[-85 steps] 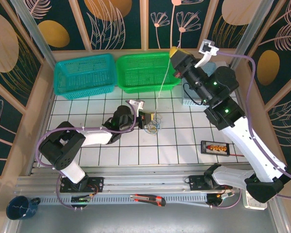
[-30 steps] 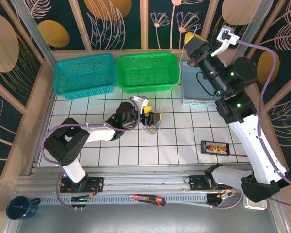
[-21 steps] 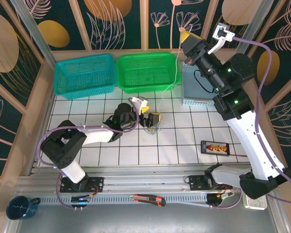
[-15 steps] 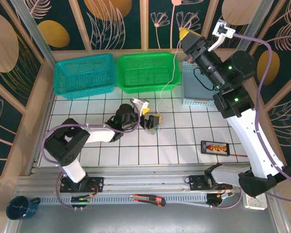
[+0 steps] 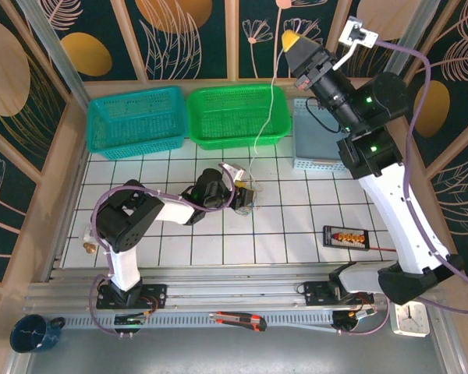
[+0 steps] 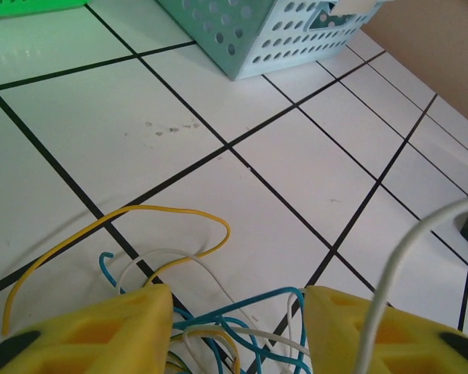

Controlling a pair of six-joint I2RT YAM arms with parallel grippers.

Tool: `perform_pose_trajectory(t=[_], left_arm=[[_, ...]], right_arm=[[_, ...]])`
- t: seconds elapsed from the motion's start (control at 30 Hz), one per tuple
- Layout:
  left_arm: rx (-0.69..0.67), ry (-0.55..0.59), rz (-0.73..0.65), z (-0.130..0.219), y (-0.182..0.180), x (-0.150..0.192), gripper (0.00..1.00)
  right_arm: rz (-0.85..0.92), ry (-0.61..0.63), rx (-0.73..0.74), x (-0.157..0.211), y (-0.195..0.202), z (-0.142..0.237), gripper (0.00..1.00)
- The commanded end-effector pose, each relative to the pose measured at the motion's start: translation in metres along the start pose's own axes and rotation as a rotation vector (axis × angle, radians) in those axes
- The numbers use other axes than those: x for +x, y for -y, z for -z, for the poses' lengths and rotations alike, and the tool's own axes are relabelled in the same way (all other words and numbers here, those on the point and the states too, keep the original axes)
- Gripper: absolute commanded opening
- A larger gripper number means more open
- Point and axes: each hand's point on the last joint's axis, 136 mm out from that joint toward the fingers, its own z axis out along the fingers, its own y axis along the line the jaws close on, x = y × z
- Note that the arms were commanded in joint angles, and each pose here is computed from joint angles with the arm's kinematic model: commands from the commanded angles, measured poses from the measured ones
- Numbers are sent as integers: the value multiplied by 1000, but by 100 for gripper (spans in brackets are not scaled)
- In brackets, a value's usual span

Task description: Untangle the cables

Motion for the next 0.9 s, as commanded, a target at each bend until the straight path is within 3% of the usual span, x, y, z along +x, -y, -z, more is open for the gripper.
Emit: perform_pose_trajectory(t=[0.0, 0.37, 0.87], left_arm=[[-4, -24, -6, -1, -2, 10, 44], [-43, -72, 10, 11, -11, 37, 48], [-60, -89, 13, 17, -15, 49, 46]], right_arm=[[47, 138, -161, -51, -56, 10, 0], [99, 256, -240, -105, -87, 14, 0], [81, 314, -283, -151, -84, 7, 0]])
